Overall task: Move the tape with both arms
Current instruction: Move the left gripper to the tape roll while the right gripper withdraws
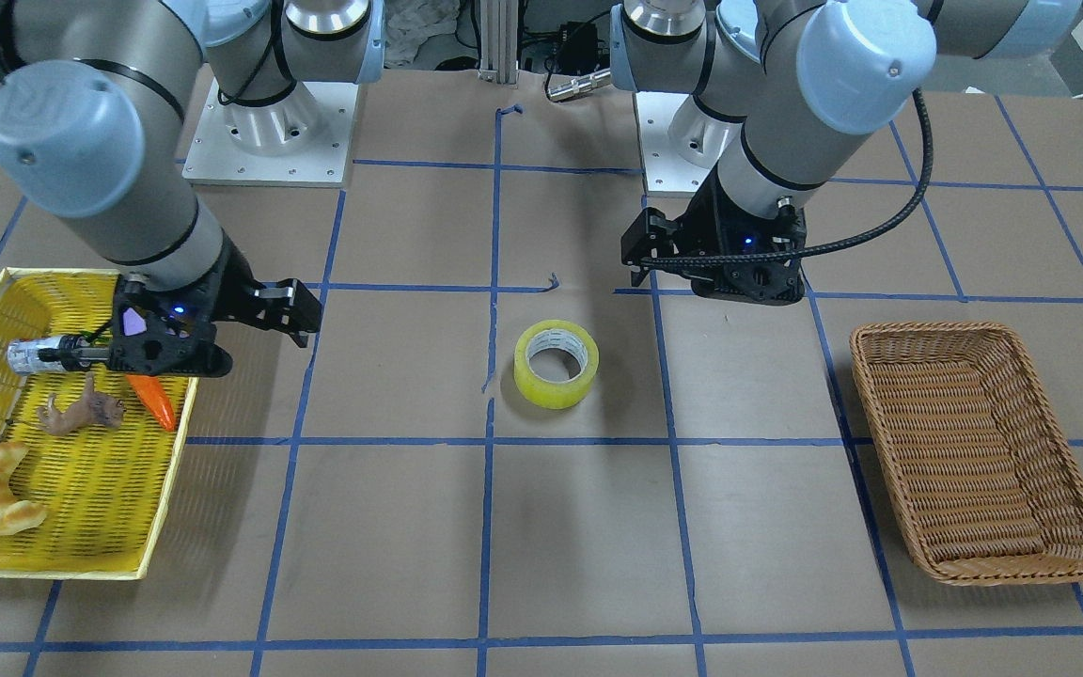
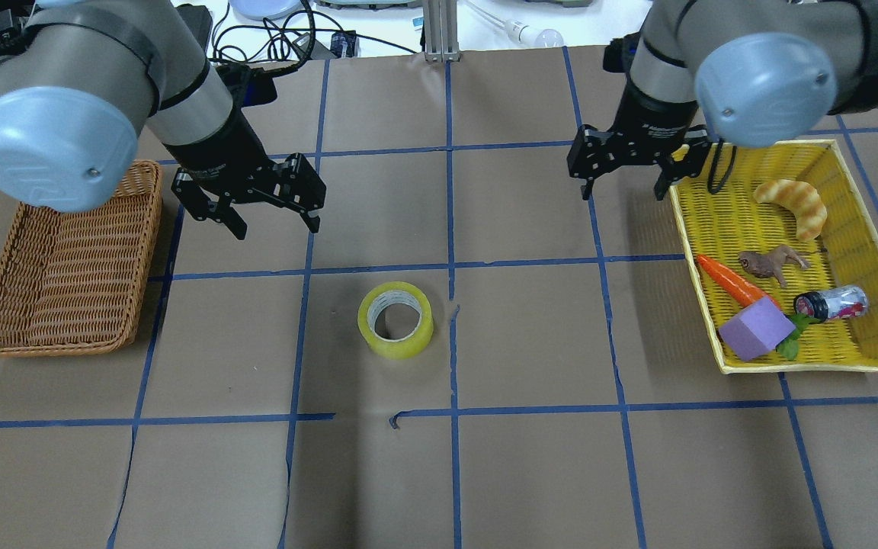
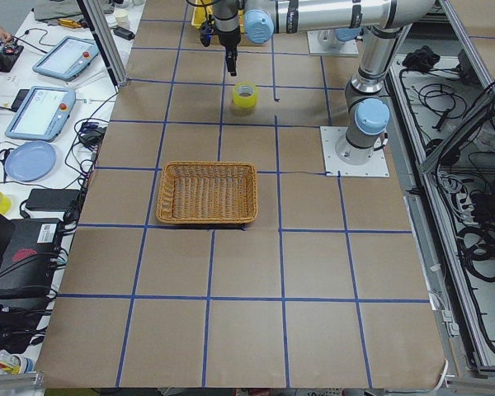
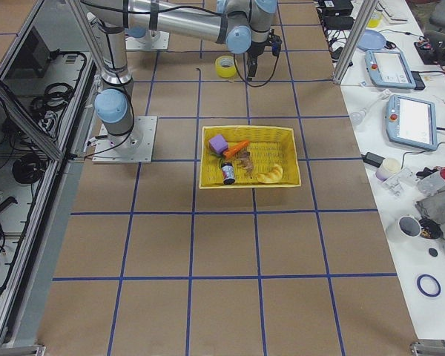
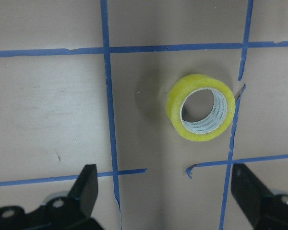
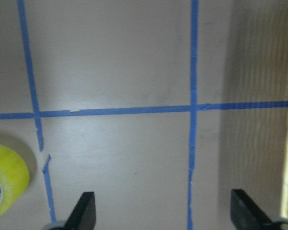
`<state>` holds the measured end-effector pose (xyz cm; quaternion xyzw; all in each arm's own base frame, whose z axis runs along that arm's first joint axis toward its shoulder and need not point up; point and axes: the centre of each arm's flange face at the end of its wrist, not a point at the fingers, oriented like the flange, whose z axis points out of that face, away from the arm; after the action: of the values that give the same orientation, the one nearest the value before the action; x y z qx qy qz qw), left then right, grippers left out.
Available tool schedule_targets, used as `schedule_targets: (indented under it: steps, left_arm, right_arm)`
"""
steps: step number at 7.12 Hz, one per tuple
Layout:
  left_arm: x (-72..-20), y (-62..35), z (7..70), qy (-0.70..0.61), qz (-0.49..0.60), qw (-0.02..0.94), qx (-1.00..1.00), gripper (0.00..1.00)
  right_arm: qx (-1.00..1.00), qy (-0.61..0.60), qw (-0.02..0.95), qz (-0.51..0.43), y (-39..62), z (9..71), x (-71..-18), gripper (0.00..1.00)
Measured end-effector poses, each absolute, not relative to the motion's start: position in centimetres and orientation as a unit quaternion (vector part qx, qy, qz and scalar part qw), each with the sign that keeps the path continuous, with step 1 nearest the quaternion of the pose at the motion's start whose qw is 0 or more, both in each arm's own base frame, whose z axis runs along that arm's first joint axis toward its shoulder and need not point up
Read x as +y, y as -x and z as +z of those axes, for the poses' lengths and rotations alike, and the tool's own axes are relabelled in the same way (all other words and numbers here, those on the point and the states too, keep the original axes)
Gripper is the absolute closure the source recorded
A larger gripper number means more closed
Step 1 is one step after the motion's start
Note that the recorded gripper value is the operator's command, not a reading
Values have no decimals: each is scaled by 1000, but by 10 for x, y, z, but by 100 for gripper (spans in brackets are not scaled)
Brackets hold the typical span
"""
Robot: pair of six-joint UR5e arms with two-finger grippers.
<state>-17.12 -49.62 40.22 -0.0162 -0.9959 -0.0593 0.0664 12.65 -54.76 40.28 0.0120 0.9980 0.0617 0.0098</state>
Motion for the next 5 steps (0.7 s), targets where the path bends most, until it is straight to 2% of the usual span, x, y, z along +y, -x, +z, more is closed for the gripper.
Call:
schedule_targets:
  steps: [2, 5]
  left_arm:
    - [-480, 196, 358, 21, -53, 65, -996, 0]
    - [-451, 203, 274, 23, -58, 61, -996, 0]
  right_arm:
    - [998, -10, 6, 63, -113, 433, -534, 0]
    - [998, -5, 9, 68, -114, 435, -529, 0]
